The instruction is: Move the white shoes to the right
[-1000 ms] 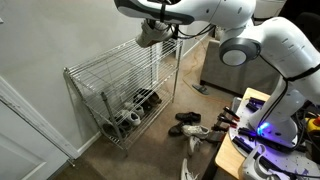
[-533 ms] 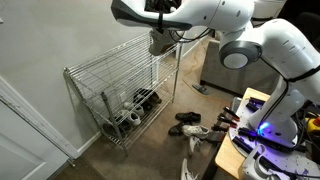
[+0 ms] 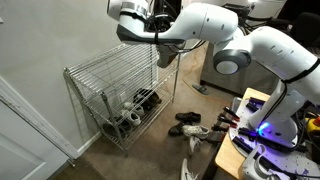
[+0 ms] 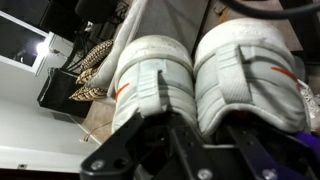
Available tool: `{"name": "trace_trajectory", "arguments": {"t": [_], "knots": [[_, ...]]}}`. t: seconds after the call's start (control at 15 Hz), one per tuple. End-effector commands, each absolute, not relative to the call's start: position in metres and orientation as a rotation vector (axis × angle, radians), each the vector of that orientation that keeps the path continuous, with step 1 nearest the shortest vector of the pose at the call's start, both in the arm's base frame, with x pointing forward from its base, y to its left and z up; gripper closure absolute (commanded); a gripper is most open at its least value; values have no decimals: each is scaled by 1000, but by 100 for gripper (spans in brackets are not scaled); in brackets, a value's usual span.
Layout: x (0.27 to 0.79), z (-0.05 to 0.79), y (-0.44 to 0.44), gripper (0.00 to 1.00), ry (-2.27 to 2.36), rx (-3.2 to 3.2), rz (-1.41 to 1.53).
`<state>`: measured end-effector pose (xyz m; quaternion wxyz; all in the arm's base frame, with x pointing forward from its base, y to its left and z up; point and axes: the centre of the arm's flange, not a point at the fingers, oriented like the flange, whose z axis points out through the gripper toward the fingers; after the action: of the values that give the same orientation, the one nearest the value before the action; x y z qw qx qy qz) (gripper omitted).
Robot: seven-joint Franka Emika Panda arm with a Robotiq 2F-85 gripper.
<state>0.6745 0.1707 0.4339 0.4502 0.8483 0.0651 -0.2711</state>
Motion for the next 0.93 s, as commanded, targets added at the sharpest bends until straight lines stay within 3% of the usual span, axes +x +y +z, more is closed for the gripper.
{"name": "trace_trajectory", "arguments": {"t": [0.0,0.87], "knots": [[626,423,120,92,175,2021,-765],[718,475,70,92,-280,2217,-439]]}}
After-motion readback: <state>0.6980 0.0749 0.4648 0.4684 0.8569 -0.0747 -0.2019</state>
